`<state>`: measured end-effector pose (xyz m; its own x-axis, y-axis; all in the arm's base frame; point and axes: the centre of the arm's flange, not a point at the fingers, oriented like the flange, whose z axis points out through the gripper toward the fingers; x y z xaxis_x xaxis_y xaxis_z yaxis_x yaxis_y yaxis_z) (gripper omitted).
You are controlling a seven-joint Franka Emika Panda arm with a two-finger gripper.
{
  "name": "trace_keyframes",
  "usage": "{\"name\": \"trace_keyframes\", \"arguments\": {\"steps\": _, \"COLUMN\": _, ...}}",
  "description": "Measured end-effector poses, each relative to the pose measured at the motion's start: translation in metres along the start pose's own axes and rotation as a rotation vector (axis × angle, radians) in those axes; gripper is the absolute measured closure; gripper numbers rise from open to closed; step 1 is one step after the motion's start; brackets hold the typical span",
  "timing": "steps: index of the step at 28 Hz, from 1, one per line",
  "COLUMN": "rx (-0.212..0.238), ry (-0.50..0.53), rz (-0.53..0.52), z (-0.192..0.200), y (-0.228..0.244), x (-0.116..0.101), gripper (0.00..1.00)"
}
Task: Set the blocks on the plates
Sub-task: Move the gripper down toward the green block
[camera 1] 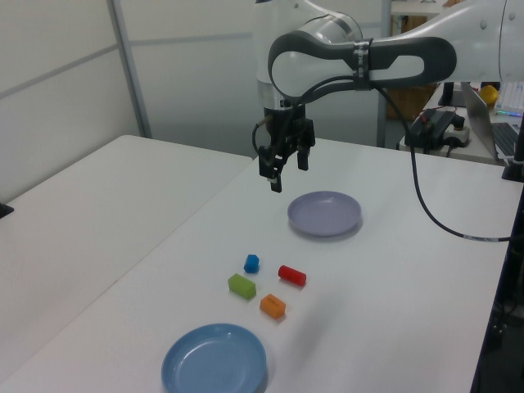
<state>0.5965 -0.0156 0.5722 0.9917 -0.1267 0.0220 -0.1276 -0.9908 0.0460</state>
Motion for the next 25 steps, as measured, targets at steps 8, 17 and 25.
{"name": "trace_keyframes", "arguments": {"steps": 8, "rx": 0.037, "ry": -0.026, "rz": 0.006, "z": 0.012, "y": -0.004, "x": 0.004, "gripper": 0.0}}
{"name": "trace_keyframes", "arguments": {"steps": 17, "rx": 0.048, "ry": 0.005, "rz": -0.003, "z": 0.049, "y": -0.015, "x": 0.028, "gripper": 0.0}}
{"name": "trace_keyframes", "arguments": {"steps": 25, "rx": 0.057, "ry": 0.043, "rz": -0.076, "z": 0.114, "y": -0.069, "x": 0.055, "gripper": 0.0}}
